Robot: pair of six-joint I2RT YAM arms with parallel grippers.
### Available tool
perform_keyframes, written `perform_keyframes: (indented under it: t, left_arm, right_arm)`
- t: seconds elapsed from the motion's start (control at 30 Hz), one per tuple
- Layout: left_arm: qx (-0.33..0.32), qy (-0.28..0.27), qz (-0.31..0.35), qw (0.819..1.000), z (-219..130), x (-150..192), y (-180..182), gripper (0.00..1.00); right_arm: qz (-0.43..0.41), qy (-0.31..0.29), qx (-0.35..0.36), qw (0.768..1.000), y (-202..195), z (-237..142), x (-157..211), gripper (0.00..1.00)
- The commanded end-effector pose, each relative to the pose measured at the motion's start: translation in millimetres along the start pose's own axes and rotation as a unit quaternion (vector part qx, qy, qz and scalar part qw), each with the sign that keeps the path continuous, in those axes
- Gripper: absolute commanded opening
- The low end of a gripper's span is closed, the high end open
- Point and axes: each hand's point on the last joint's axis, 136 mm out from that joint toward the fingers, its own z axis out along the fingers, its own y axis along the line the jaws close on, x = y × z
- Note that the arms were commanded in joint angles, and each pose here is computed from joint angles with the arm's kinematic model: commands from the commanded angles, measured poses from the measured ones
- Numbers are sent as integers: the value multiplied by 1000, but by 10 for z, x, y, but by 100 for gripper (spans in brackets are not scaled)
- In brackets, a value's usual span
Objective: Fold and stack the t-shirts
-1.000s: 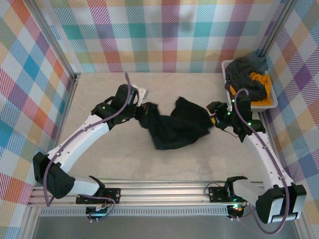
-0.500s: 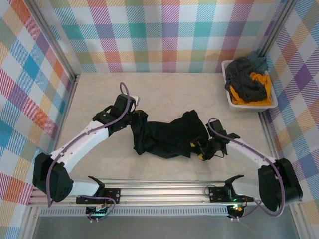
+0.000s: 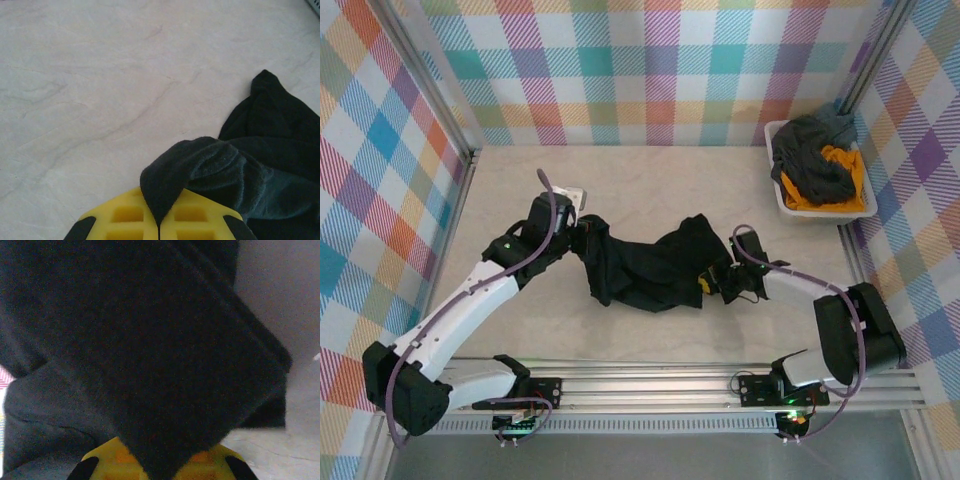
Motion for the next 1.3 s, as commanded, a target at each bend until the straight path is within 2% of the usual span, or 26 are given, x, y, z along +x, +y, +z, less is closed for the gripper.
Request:
perform_keyframes:
  t: [0.0, 0.17, 0.37, 0.47, 0.57, 0.63, 0.67, 0.7, 0.73, 0.77, 0.8, 0.87, 0.97, 1.03, 1.07, 1.13, 1.17, 1.2, 1.27]
  left_arm:
    - [5, -68, -15, 998, -262, -386, 19, 0]
    - [4, -143, -44, 989, -612, -854, 107, 0]
    - [20, -247, -77, 966, -1162, -1355, 138, 0]
    - [16, -276, -85, 957, -1353, -1429, 187, 0]
    - [20, -284, -89, 955, -1405, -1405, 193, 0]
    - [7, -270, -88, 959, -1292, -1324, 231, 0]
    - [-8, -257, -87, 962, -1192, -1258, 273, 0]
    - [-31, -240, -87, 966, -1045, -1164, 348, 0]
    - [-57, -221, -88, 970, -896, -1052, 441, 0]
    - [-94, -193, -90, 973, -711, -890, 576, 0]
    - [-128, -164, -96, 973, -553, -730, 717, 0]
    - [-168, -102, -115, 974, -269, -383, 942, 0]
    - [-167, -21, -123, 978, 112, 140, 1047, 0]
    - [-193, 17, -124, 973, 221, 435, 1156, 0]
    - [-223, 34, -129, 966, 221, 575, 1263, 6]
    - [-278, 55, -141, 949, 118, 750, 1453, 41]
    - [-299, 53, -147, 941, 36, 769, 1514, 53]
    - [-309, 49, -154, 937, -42, 758, 1536, 61]
    - [-263, 32, -157, 951, -70, 632, 1361, 64]
  right_arm:
    - [-63, -69, -60, 994, 614, -498, -130, 0]
    - [-136, -134, -109, 976, 1264, -1315, -198, 0]
    - [-198, -187, -157, 949, 1790, -2151, -169, 0]
    - [-223, -201, -167, 939, 1878, -2423, -91, 0]
    - [-238, -212, -176, 931, 1892, -2549, -43, 0]
    - [-238, -212, -169, 933, 1871, -2481, -80, 1]
    - [-235, -205, -166, 935, 1853, -2381, -113, 8]
    - [-228, -194, -162, 940, 1817, -2236, -155, 26]
    - [-218, -183, -155, 946, 1777, -2096, -201, 39]
    - [-208, -167, -141, 953, 1720, -1921, -252, 47]
    - [-202, -151, -127, 959, 1670, -1760, -290, 51]
    - [-198, -124, -105, 967, 1582, -1523, -330, 55]
    - [-186, -92, -81, 975, 1356, -1228, -332, 56]
    - [-184, -74, -67, 978, 1158, -1049, -263, 56]
    - [-185, -70, -57, 979, 1062, -989, -230, 56]
    - [-182, -64, -39, 980, 858, -872, -183, 56]
    - [-176, -61, -33, 982, 771, -822, -175, 56]
    - [-172, -58, -28, 983, 689, -773, -169, 56]
    - [-165, -57, -14, 985, 550, -699, -175, 55]
